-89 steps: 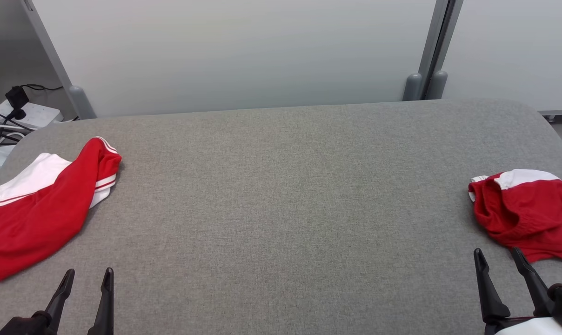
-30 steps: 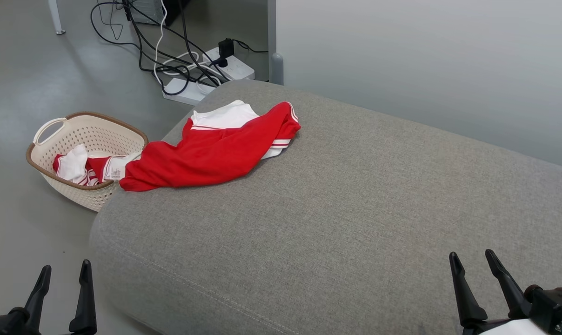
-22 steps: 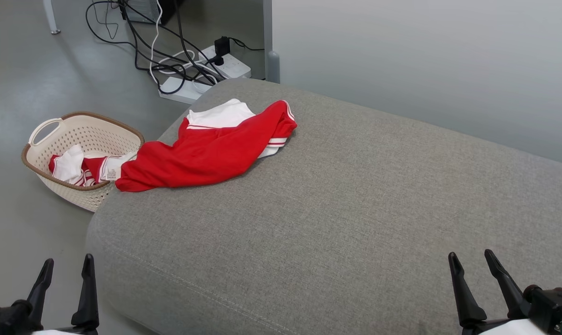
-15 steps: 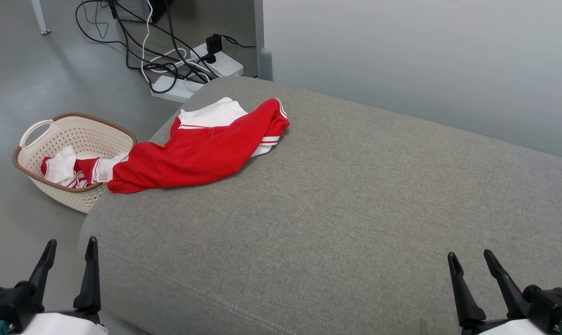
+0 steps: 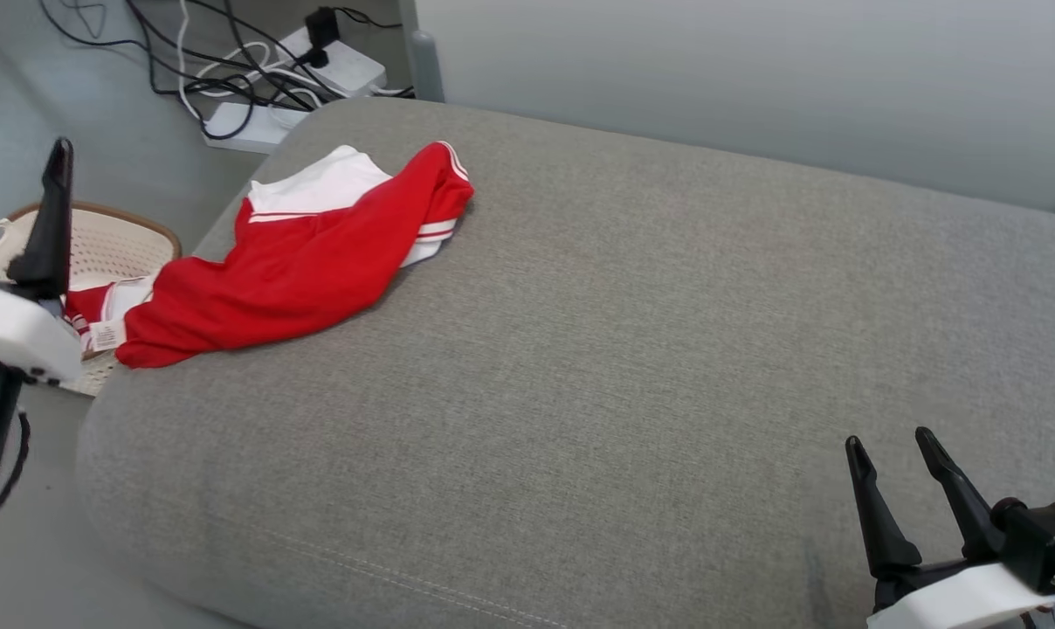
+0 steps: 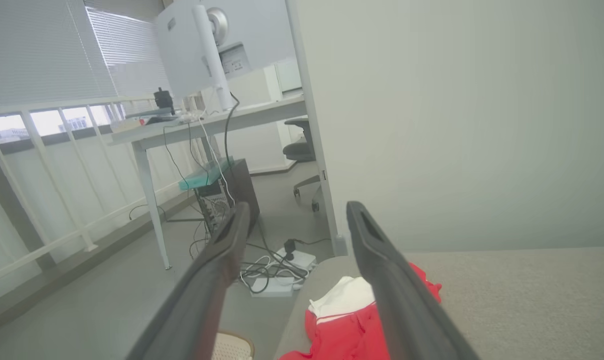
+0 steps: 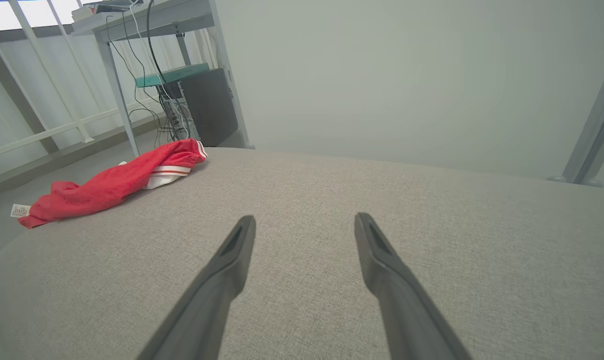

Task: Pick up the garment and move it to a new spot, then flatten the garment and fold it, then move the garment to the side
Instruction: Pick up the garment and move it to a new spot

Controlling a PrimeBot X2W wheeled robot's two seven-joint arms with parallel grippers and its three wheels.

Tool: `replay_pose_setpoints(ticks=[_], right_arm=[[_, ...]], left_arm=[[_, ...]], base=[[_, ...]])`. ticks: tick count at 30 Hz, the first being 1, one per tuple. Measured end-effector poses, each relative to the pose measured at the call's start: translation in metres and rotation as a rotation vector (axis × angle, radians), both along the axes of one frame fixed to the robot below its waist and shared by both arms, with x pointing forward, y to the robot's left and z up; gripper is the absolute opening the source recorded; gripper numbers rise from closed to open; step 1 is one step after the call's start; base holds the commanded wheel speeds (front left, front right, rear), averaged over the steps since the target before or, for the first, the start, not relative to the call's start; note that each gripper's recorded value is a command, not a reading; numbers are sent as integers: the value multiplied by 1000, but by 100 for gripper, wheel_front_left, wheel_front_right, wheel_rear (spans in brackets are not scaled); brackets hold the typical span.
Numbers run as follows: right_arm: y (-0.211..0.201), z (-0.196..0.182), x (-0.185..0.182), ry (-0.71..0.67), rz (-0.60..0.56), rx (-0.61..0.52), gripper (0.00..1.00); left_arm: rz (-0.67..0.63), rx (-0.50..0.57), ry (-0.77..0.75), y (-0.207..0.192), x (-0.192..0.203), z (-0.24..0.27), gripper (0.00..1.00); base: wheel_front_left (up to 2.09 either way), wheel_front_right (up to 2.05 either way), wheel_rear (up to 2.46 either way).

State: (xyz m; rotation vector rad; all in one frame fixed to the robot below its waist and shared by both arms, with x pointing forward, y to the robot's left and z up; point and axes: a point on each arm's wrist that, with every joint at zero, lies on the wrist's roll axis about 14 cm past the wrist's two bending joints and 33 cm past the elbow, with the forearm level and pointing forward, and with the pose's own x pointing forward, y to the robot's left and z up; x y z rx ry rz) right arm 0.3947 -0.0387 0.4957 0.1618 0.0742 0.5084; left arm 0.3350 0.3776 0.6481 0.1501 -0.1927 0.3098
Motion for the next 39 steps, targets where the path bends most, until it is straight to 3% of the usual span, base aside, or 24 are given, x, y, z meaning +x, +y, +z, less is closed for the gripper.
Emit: replay_pose_setpoints(ticks=[8, 12, 26, 34, 35, 37, 39], right_arm=[[-27, -10, 15, 18, -75, 2, 100], [-38, -23, 25, 45, -101, -2, 100], [-76, -73, 59, 127, -170, -50, 100], [-86, -90, 63, 160, -190, -62, 100], [-86, -89, 64, 156, -190, -63, 100], [-86, -86, 66, 148, -190, -62, 100], [-86, -84, 66, 142, -191, -60, 100]], left_arm=[[-98, -89, 233, -6, 99, -32, 100], [-69, -187, 425, -7, 138, -94, 100], [50, -410, 887, -10, 163, -271, 100], [100, -449, 1015, -12, 156, -309, 100], [107, -449, 1018, -12, 157, -308, 91], [122, -441, 1008, -10, 158, -307, 0], [132, -434, 1004, -11, 157, -307, 0]], base=[[0, 0, 0], [0, 0, 0], [0, 0, 0], [0, 0, 0], [0, 0, 0], [0, 0, 0], [0, 0, 0]])
